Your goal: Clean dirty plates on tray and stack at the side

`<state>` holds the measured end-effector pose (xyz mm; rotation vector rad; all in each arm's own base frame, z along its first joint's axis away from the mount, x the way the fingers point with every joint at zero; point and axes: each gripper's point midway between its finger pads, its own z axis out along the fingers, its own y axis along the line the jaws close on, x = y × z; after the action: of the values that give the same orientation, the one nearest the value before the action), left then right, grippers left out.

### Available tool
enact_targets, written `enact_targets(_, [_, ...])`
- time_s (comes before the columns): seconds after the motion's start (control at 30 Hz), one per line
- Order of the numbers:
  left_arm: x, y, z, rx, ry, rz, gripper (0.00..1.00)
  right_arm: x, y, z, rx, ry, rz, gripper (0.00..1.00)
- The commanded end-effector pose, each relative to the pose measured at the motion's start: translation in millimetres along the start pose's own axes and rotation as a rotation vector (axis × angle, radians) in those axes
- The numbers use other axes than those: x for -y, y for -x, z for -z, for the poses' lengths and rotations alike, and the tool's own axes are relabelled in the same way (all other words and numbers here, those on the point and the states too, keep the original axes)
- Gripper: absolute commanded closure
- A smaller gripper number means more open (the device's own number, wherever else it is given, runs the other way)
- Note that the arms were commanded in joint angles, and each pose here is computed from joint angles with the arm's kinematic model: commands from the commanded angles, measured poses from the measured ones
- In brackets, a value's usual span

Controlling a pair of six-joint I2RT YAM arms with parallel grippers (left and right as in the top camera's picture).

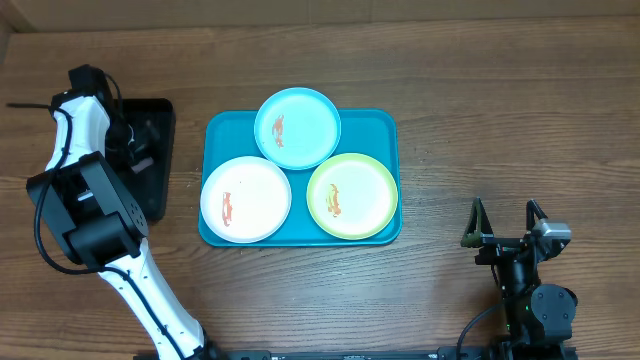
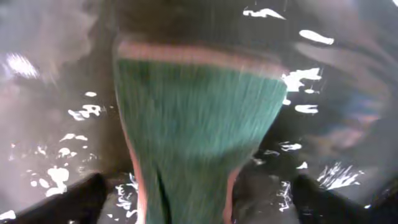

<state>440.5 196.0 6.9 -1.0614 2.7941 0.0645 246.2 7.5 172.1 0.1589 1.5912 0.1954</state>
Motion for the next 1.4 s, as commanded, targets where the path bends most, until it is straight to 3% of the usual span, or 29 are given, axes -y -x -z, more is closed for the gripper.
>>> enact_targets(0.0, [-11.4,8.2,-10.2,0.04,0.071,0.001,0.0,2.4,-1.0,-0.2,0.007,-0.01,0.007,0.0])
enact_targets(0.27, [-17.1,31.6,-7.5,0.142,0.116,0.007,0.0,2.4,-1.0,-0.2,0.007,-0.01,0.007,0.0])
enact_targets(0.33, [-16.6,32.9,-7.4,0.148,0.114,0.008,0.21,2.4,-1.0,-0.2,0.007,-0.01,0.007,0.0])
enact_targets(0.4, [-16.6,32.9,-7.4,0.148,0.114,0.008,0.62,2.4,-1.0,-0.2,0.007,-0.01,0.007,0.0])
enact_targets(0.43, [-16.6,32.9,-7.4,0.148,0.114,0.008,0.75,2.4,-1.0,-0.2,0.007,-0.01,0.007,0.0])
enact_targets(0.5, [-16.6,32.8,-7.4,0.148,0.113,0.008,0.92,2.4,-1.0,-0.2,0.007,-0.01,0.007,0.0])
enact_targets(0.53, [-16.6,32.7,-7.4,0.147,0.113,0.008,0.96,2.4,-1.0,-0.2,0.007,-0.01,0.007,0.0])
enact_targets(0.6, [-17.2,30.3,-7.7,0.137,0.116,0.007,0.92,2.4,-1.0,-0.2,0.007,-0.01,0.007,0.0])
enact_targets(0.63, [-17.6,27.7,-8.0,0.126,0.117,0.006,0.71,2.4,-1.0,-0.2,0.007,-0.01,0.007,0.0])
enact_targets(0.7, [-18.7,21.7,-8.5,0.102,0.121,0.002,0.09,2.4,-1.0,-0.2,0.007,-0.01,0.007,0.0])
enact_targets(0.73, [-19.7,18.3,-8.7,0.087,0.125,0.001,0.0,2.4,-1.0,-0.2,0.007,-0.01,0.007,0.0])
enact_targets(0.97, [-19.5,-17.9,-9.1,-0.067,0.104,-0.011,0.0,2.4,-1.0,-0.2,0.007,-0.01,0.007,0.0])
enact_targets(1.0, [-17.0,-24.2,-8.8,-0.095,0.086,-0.011,0.06,2.4,-1.0,-0.2,0.007,-0.01,0.007,0.0])
enact_targets(1.03, [-14.7,-28.7,-8.5,-0.115,0.071,-0.01,0.16,2.4,-1.0,-0.2,0.007,-0.01,0.007,0.0])
enact_targets(1.17, [-13.9,-35.8,-7.7,-0.146,0.063,-0.01,0.88,2.4,-1.0,-0.2,0.007,-0.01,0.007,0.0])
enact_targets(1.23, [-14.0,-35.8,-7.7,-0.146,0.063,-0.01,0.96,2.4,-1.0,-0.2,0.007,-0.01,0.007,0.0])
enact_targets(1.27, [-13.8,-35.1,-7.8,-0.143,0.062,-0.01,0.95,2.4,-1.0,-0.2,0.007,-0.01,0.007,0.0])
enact_targets(1.3, [-13.4,-34.2,-7.9,-0.139,0.061,-0.01,0.83,2.4,-1.0,-0.2,0.007,-0.01,0.007,0.0])
enact_targets(1.33, [-13.2,-32.9,-8.1,-0.134,0.061,-0.01,0.6,2.4,-1.0,-0.2,0.007,-0.01,0.007,0.0])
enact_targets(1.37, [-12.9,-31.3,-8.4,-0.127,0.06,-0.01,0.12,2.4,-1.0,-0.2,0.007,-0.01,0.007,0.0])
